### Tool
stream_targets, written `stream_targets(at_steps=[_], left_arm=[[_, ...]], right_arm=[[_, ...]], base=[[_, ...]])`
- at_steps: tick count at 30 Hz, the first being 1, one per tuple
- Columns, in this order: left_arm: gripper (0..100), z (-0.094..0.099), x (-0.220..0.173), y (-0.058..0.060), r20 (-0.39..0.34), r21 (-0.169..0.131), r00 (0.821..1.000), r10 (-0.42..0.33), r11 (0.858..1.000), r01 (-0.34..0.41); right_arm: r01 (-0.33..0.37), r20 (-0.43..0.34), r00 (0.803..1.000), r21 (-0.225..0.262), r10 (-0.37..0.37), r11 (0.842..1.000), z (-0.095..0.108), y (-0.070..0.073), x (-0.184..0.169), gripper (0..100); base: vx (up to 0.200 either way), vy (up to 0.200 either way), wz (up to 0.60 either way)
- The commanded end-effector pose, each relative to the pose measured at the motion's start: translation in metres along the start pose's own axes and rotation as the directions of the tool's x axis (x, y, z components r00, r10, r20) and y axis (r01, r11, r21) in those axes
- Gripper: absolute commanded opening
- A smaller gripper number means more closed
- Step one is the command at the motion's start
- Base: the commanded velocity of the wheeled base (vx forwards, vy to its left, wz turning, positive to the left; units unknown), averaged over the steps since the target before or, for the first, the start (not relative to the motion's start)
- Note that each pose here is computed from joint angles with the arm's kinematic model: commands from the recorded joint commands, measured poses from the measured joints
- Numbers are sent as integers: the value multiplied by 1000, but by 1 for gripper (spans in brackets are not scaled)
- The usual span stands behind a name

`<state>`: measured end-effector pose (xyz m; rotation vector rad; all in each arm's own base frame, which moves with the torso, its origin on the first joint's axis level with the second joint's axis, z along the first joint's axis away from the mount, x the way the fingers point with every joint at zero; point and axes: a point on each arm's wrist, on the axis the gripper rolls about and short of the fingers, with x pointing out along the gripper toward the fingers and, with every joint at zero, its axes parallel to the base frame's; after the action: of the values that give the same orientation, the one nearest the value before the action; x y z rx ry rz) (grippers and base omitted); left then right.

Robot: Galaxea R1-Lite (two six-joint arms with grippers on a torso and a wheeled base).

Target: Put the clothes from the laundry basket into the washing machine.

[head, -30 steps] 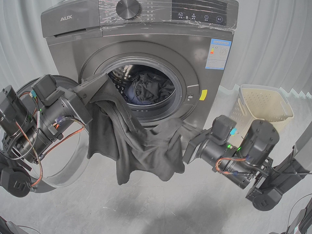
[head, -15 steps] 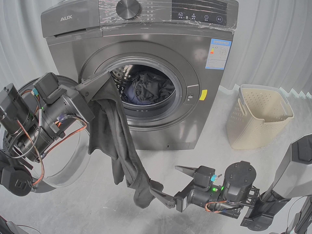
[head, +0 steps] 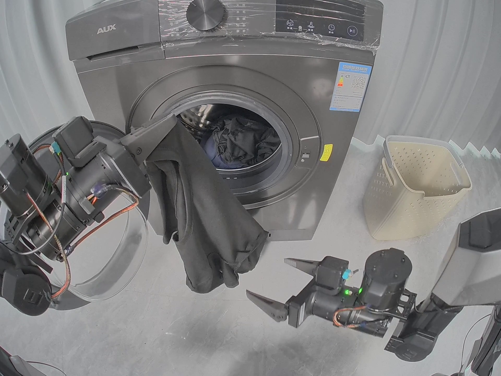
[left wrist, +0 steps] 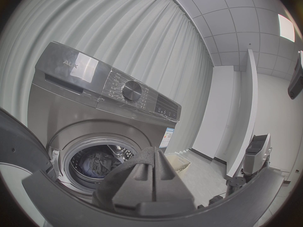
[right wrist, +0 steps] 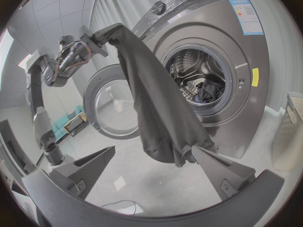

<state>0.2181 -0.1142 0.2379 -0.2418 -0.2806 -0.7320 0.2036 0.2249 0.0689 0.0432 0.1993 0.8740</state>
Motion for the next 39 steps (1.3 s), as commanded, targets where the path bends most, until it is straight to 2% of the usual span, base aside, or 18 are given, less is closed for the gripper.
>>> stream_targets(at_steps=[1, 3, 6, 10, 12, 14, 23, 27, 39], left_arm=[[0, 2, -1, -1, 6, 1, 1000, -5, 1000, 5], [0, 2, -1, -3, 8, 2, 1000, -10, 1000, 10], [0, 1, -1, -5, 5, -2, 1000, -19, 1000, 19], [0, 1, -1, -7, 3, -3, 1000, -25, 1000, 25], [0, 1, -1, -7, 5, -4, 1000, -25, 1000, 25], [0, 2, -1, -7, 12, -2, 1000, -27, 1000, 27], [0, 2, -1, -10, 26, 0, 999, -43, 999, 43], [0, 2, -1, -10, 26, -2, 999, -42, 999, 42], [0, 8, -3, -12, 43, 3, 997, -56, 998, 56]], right_arm=[[95, 48, 994, -7, -95, 995, 0, -35, 34, 100], [102, 44, 994, -14, -101, 995, -9, -41, 49, 100], [93, 40, 995, -17, -92, 996, -20, -42, 70, 100], [64, 60, 996, -23, -63, 998, -23, -40, 88, 100], [-6, 78, 997, -34, 8, 999, -21, -24, 96, 100], [-28, 88, 996, -38, 31, 999, -20, -15, 100, 100], [-54, 163, 985, -67, 65, 996, -9, -6, 136, 100], [-47, 185, 981, -66, 58, 997, -12, -7, 149, 100], [48, 233, 972, -34, -39, 998, -16, -17, 174, 100]], base=[[0, 0, 0], [0, 0, 0], [0, 0, 0], [0, 0, 0], [0, 0, 0], [0, 0, 0], [0, 0, 0], [0, 0, 0], [0, 0, 0]])
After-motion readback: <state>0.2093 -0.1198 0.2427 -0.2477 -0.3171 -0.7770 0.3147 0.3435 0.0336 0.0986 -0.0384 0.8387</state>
